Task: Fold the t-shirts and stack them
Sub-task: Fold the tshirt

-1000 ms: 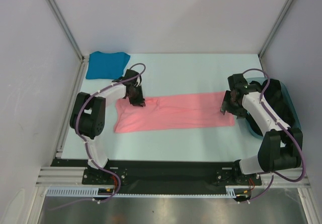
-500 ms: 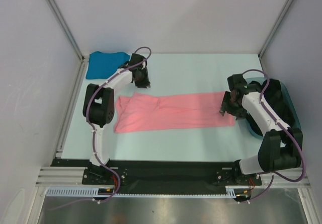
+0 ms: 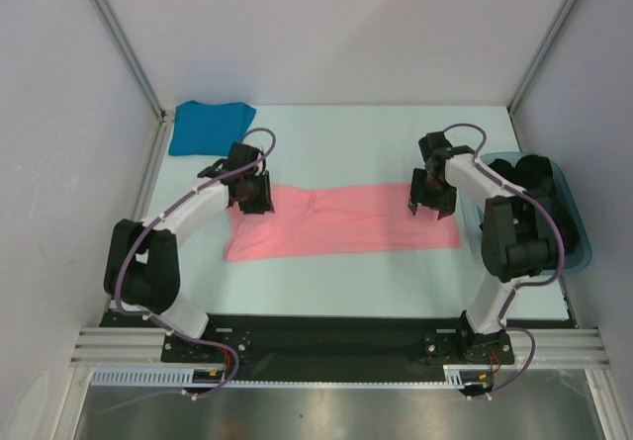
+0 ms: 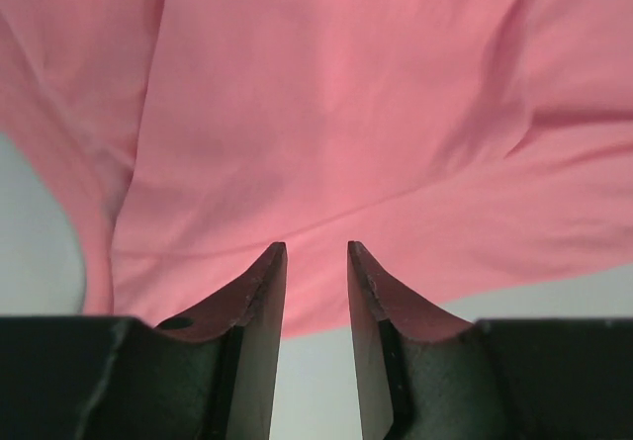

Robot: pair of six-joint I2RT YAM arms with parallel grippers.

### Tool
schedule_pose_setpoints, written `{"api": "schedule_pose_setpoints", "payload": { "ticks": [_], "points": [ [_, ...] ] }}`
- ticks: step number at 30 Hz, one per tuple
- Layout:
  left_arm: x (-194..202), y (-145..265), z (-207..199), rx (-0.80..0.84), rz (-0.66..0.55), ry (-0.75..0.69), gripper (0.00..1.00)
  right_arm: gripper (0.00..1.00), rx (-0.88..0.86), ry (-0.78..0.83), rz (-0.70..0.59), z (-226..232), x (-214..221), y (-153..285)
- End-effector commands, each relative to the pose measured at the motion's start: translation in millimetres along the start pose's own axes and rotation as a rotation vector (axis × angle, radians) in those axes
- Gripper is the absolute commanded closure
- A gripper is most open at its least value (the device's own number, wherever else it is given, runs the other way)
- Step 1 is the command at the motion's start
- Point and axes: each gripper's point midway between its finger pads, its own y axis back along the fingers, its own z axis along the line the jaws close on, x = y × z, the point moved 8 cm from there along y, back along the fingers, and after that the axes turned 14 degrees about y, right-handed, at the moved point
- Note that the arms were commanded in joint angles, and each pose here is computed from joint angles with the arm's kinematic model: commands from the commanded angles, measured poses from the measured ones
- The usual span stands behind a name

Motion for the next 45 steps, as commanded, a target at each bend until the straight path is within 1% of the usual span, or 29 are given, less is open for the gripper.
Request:
{"api": "schedule_pose_setpoints", "payload": {
  "ticks": [1,3,5,6,10,13,14,15,17,18,19,20,22,24,25,27,28,30,31,33,34,35,36,37,38,39,40,42,45],
  "points": [
    [24,12,16,-0.036,0.016,0.002,0.63,0.31,0.006,0.075,-0.063,6,-28,-10],
    [35,8,26,-0.081,0.047,0.026,0.61,0.31,0.026,0.097,-0.065,5,-37,-16],
    [45,2,34,-0.147,0.109,0.067,0.61,0.31,0.037,0.114,-0.051,6,-38,-26],
    [49,0,36,-0.152,0.13,0.08,0.61,0.3,0.053,0.122,-0.049,4,-39,-29],
    [66,-12,54,-0.222,0.185,0.147,0.6,0.3,0.082,0.135,-0.008,2,-29,-47],
    [67,-19,67,-0.263,0.202,0.195,0.58,0.3,0.09,0.122,0.036,2,-16,-57],
    [64,-22,71,-0.269,0.206,0.193,0.58,0.3,0.09,0.112,0.043,2,-11,-58],
    [66,-30,75,-0.293,0.235,0.194,0.57,0.3,0.088,0.106,0.053,2,-6,-59],
    [56,-36,73,-0.3,0.247,0.179,0.57,0.3,0.082,0.08,0.095,3,12,-63],
    [48,-43,74,-0.334,0.233,0.154,0.57,0.3,0.084,0.064,0.124,2,24,-65],
    [44,-47,74,-0.347,0.229,0.151,0.57,0.3,0.081,0.061,0.113,2,23,-62],
    [40,-50,73,-0.35,0.232,0.132,0.57,0.3,0.074,0.047,0.146,2,36,-64],
    [25,-60,68,-0.361,0.227,0.108,0.57,0.3,0.059,0.028,0.155,4,47,-60],
    [16,-66,64,-0.359,0.229,0.082,0.56,0.3,0.027,0.013,0.196,8,67,-58],
    [6,-73,59,-0.345,0.222,0.066,0.56,0.3,0.01,0.008,0.182,11,71,-51],
    [-3,-81,53,-0.325,0.219,0.059,0.56,0.3,-0.022,-0.01,0.217,16,89,-49],
    [-15,-83,45,-0.3,0.198,0.052,0.55,0.3,-0.033,0.003,0.206,22,94,-41],
    [-19,-97,40,-0.281,0.207,0.036,0.55,0.3,-0.057,0.003,0.225,29,107,-37],
    [-31,-100,30,-0.249,0.188,0.014,0.55,0.3,-0.072,0.018,0.224,36,112,-32],
    [-35,-111,21,-0.24,0.186,-0.027,0.53,0.3,-0.124,0.007,0.249,46,122,-26],
    [-50,-113,8,-0.201,0.154,-0.051,0.53,0.3,-0.138,0.023,0.263,51,129,-23],
    [-49,-125,5,-0.2,0.174,-0.062,0.52,0.3,-0.179,0.015,0.262,57,131,-17],
    [-49,-130,-4,-0.149,0.215,-0.066,0.52,0.3,-0.2,0.013,0.265,60,134,-15],
    [-68,-130,-22,-0.105,0.181,-0.078,0.52,0.3,-0.219,0.004,0.267,64,137,-13],
    [-69,-139,-29,-0.083,0.203,-0.089,0.52,0.3,-0.265,0.016,0.268,72,140,-7],
    [-57,-159,-30,-0.063,0.292,-0.091,0.52,0.3,-0.288,0.025,0.268,77,141,-4],
    [-78,-159,-49,-0.007,0.252,-0.106,0.52,0.3,-0.314,0.032,0.26,85,141,-2],
    [-77,-173,-65,0.059,0.276,-0.121,0.52,0.3,-0.365,0.092,0.279,104,148,4],
    [-90,-180,-98,0.277,0.243,-0.132,0.52,0.3,-0.457,0.165,0.288,139,154,11]
  ]
}}
